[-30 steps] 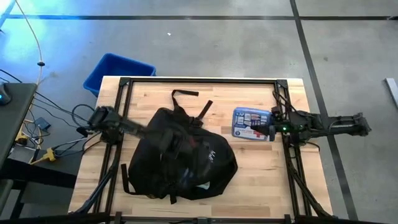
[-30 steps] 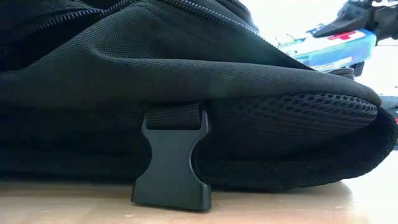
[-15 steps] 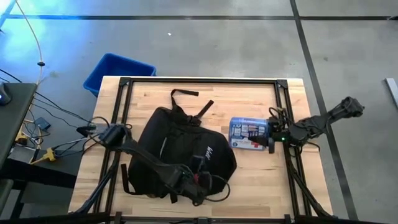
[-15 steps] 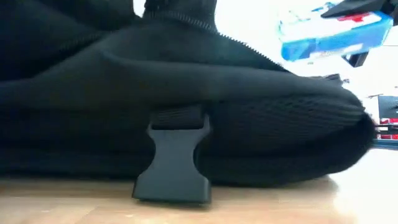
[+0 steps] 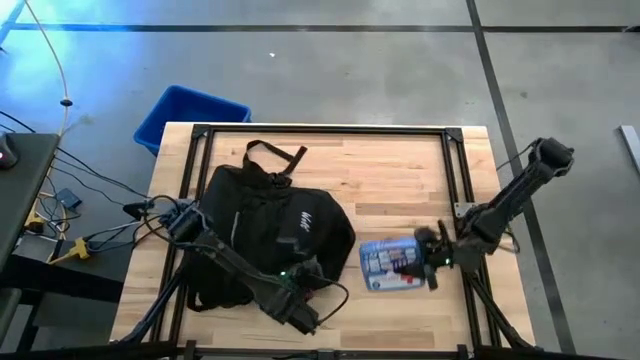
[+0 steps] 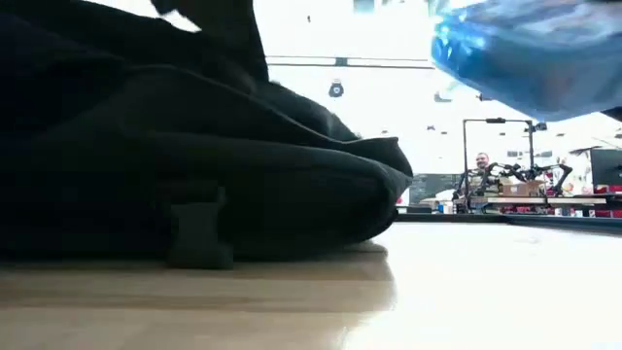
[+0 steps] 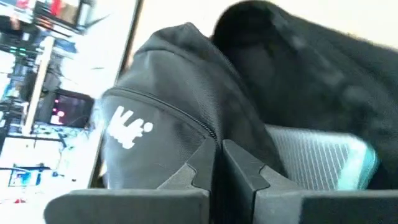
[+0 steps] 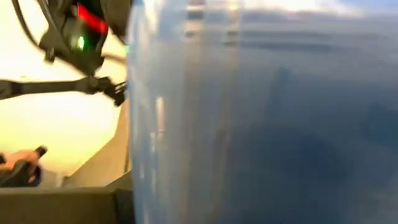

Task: Unpack backpack
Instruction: Put the medkit into the backpack

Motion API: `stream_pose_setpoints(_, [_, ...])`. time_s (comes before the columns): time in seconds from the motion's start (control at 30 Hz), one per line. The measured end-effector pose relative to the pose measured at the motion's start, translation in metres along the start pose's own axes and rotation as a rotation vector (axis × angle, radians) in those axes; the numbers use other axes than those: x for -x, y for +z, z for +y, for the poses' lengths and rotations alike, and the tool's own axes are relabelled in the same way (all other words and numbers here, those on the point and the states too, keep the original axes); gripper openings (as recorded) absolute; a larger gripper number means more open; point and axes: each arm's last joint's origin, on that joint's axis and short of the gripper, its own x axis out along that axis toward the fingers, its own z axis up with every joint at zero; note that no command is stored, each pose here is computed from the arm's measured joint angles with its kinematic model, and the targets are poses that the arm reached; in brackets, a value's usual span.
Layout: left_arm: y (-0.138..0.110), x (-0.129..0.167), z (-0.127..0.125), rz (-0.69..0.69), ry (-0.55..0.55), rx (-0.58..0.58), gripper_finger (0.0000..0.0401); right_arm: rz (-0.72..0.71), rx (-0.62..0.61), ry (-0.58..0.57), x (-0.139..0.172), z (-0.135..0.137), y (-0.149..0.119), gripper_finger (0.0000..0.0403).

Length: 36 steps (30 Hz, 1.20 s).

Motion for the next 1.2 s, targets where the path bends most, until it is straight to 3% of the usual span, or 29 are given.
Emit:
stream_pose_setpoints(0.2, [0.011,0.047,0.019,-0.23,0.07,0.114,0.0,-0.063,-0.111,0.056,-0.042,-0.001,-0.012,0.0156])
stream_pose_setpoints(0.43, [0.027,0.078,0.035,-0.398,0.112,0.151,0.0,0.06,-0.231,0.048,-0.089,-0.023,0.005,0.0156])
stream_pose_setpoints(0.6, [0.025,0.071,0.028,-0.166,-0.149,0.037,0.0005,0.084,-0.175,0.129,-0.094,-0.01,0.022,0.0156])
stream_pose_setpoints(0.73, [0.017,0.062,0.013,-0.042,-0.295,-0.113,0.0045,0.058,-0.101,0.126,-0.079,0.004,0.026,0.0156])
stream_pose_setpoints(0.9, [0.012,0.052,0.002,-0.008,-0.318,-0.15,0.0141,0.006,-0.046,0.071,-0.06,0.017,0.017,0.0156])
stream_pose_setpoints(1.07, [0.006,0.023,-0.004,0.094,-0.323,-0.153,0.0238,0.012,-0.011,0.05,-0.052,0.023,0.004,0.0156])
stream_pose_setpoints(1.2, [0.0,-0.005,-0.008,0.205,-0.33,-0.106,0.027,0.019,0.008,0.012,-0.05,0.021,-0.002,0.0156])
